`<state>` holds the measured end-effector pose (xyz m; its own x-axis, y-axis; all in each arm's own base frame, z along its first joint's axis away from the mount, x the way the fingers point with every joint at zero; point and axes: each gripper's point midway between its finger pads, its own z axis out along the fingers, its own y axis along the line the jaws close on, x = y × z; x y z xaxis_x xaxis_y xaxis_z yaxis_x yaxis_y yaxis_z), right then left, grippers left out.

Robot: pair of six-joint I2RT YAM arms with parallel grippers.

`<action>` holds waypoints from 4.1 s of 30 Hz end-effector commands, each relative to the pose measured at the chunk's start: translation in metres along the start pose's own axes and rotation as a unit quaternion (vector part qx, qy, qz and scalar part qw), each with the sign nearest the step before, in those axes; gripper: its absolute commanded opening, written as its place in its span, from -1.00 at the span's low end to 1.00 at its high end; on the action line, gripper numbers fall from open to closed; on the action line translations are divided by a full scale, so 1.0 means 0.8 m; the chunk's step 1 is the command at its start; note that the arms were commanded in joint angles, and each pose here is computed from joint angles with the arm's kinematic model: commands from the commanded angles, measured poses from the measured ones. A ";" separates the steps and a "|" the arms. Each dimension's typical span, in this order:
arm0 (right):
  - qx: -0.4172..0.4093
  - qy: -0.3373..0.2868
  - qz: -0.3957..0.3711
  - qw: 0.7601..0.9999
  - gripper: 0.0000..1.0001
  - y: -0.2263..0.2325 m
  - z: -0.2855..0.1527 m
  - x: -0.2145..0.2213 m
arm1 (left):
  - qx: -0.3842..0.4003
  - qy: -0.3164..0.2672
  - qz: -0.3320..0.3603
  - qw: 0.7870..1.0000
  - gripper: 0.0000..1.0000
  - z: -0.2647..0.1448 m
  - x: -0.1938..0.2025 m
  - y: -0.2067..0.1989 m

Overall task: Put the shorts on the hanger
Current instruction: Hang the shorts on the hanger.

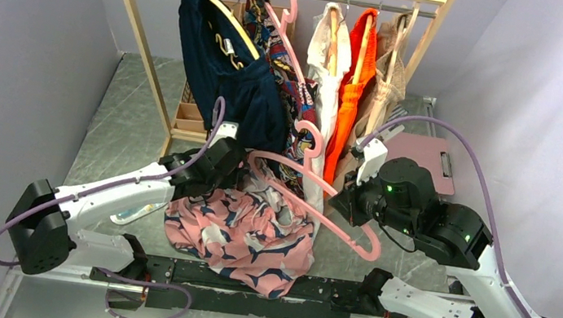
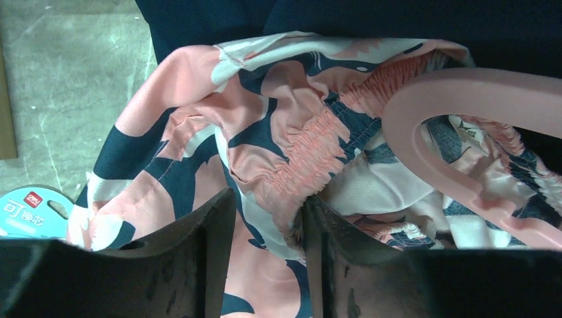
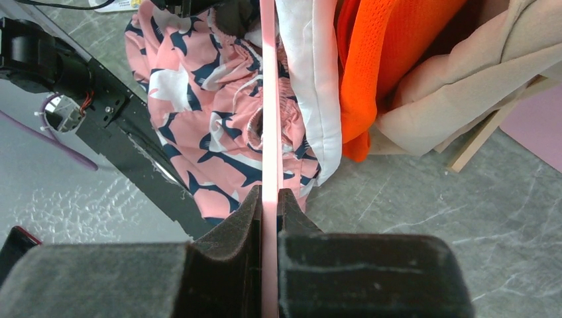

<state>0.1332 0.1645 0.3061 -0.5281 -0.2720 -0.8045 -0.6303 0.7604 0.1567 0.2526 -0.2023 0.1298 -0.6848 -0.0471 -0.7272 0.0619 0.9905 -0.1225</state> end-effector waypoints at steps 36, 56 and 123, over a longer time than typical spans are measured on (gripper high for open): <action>-0.160 -0.134 -0.017 0.978 -1.00 0.064 0.059 -0.012 | 0.178 0.016 -0.045 0.983 -0.86 -0.106 -0.036 -0.050; -0.129 -0.151 0.014 0.980 -1.00 0.106 0.173 0.083 | 0.191 0.066 -0.059 0.977 -0.86 -0.073 0.045 -0.037; -0.112 0.039 0.002 0.993 -0.21 0.103 0.251 0.098 | 0.198 0.059 -0.078 0.975 -0.86 -0.087 0.060 -0.017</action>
<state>0.1628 0.3161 0.1407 -0.5487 -0.3444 -0.7618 -0.7215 0.6554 0.2233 0.1681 -0.2044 0.1350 -0.7903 -0.1418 -0.5961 0.1947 0.8643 -0.4638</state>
